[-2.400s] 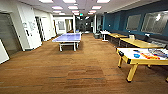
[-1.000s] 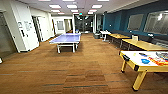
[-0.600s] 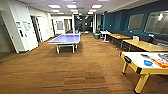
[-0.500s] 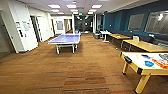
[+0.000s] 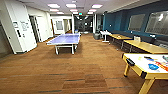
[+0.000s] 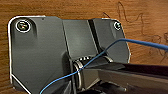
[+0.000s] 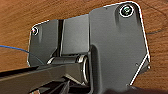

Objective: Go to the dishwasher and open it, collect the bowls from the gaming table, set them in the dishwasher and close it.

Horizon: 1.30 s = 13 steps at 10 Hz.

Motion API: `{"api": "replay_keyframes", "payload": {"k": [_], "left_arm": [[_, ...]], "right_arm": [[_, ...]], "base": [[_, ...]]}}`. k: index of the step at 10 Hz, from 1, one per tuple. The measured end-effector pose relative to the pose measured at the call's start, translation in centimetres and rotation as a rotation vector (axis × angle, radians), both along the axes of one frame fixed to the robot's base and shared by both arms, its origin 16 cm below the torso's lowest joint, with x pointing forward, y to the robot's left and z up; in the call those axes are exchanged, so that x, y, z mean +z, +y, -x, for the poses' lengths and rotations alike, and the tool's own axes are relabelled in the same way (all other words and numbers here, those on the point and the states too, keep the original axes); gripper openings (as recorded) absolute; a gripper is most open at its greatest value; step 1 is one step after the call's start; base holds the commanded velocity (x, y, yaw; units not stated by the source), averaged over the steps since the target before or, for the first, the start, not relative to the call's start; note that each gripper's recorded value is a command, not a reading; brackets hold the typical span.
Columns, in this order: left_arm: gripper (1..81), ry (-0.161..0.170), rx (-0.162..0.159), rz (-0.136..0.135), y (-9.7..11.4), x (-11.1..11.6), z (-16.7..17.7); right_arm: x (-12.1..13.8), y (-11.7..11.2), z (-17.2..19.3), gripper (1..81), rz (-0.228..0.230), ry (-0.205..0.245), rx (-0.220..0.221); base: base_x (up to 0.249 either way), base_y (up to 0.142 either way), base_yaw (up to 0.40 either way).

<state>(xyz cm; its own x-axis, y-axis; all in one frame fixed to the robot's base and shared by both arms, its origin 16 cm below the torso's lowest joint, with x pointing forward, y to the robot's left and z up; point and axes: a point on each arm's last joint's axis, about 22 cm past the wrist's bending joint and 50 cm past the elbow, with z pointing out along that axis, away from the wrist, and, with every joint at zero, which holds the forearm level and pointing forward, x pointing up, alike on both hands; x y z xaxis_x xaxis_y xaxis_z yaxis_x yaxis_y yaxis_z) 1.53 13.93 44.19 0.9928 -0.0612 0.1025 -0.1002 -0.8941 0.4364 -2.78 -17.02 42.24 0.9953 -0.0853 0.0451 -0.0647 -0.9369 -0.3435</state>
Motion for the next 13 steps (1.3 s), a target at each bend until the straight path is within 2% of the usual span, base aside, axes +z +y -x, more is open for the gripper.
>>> {"api": "replay_keyframes", "payload": {"k": [6,13], "left_arm": [[81.1,0.005,0.0,-0.005,0.3,-0.1,0.3],[81.1,0.005,-0.001,-0.004,0.2,-0.1,0.3]], "right_arm": [[0.1,0.2,1.0,81.1,-0.007,0.001,-0.007],[-0.1,-0.6,-0.4,81.1,0.011,0.011,0.007]], "base": [[0.198,0.0,0.0],[0.194,0.0,0.0]]}}
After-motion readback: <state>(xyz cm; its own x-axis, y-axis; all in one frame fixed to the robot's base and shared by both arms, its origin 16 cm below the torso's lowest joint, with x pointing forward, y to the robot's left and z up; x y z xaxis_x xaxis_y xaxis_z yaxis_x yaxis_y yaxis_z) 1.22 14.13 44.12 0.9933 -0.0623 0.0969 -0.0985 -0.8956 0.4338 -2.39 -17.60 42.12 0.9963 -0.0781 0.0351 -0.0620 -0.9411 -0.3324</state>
